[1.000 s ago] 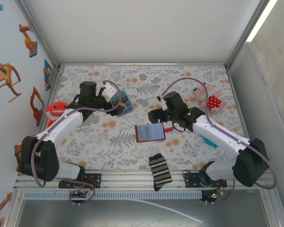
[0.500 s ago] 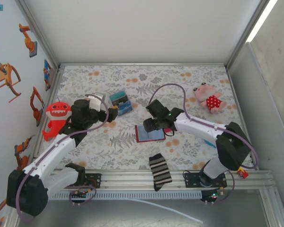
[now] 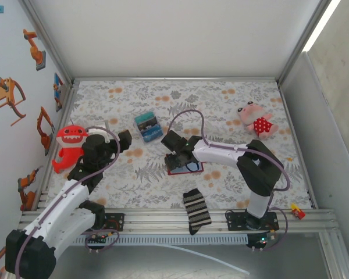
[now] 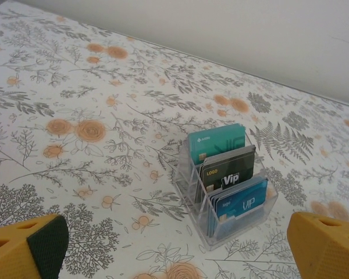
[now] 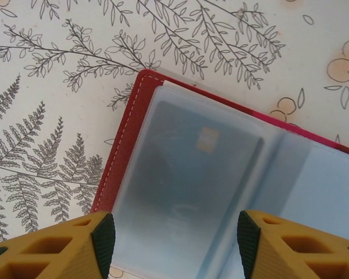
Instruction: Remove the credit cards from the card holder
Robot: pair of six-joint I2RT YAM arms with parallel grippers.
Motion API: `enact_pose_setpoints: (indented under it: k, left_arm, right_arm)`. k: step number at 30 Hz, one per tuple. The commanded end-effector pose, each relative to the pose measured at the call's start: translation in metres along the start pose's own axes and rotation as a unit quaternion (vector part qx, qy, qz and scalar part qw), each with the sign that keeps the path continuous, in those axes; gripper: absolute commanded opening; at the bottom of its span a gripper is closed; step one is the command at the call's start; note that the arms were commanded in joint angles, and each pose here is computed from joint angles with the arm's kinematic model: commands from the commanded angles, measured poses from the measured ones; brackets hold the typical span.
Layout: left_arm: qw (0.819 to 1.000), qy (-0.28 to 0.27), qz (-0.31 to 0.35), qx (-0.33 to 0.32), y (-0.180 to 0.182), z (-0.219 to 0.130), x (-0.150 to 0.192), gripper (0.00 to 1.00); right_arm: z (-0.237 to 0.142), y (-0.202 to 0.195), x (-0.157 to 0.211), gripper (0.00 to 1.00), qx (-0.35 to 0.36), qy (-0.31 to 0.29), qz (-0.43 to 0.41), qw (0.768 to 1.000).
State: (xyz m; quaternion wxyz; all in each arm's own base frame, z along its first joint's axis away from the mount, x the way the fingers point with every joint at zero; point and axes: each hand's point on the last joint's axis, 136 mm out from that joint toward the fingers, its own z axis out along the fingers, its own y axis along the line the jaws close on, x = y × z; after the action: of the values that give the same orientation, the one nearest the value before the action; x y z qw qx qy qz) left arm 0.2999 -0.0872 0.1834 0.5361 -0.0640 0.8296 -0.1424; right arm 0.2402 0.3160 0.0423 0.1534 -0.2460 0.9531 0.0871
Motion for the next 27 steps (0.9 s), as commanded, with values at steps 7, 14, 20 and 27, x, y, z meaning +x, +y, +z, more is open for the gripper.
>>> enact_pose_setpoints:
  k: [7, 14, 20, 27]
  left_arm:
    - [1.000, -0.005, -0.024, -0.015, 0.006, 0.000, -0.001, 0.97]
    - [0.999, 0.006, -0.025, -0.021, 0.007, 0.003, 0.002, 0.97]
    - [1.000, 0.009, -0.025, -0.010, 0.002, 0.005, 0.001, 0.97]
    - [1.000, 0.012, -0.020, 0.004, -0.004, 0.005, -0.001, 0.97]
  right_arm:
    - [0.003, 0.005, 0.005, 0.60, 0.025, 0.020, -0.008, 0.999]
    - [0.012, 0.010, 0.012, 0.63, 0.028, 0.035, -0.015, 0.999]
    - [0.018, 0.006, 0.018, 0.62, 0.037, 0.043, -0.011, 0.998]
    - [0.018, 0.008, 0.018, 0.57, 0.023, 0.036, -0.004, 0.999]
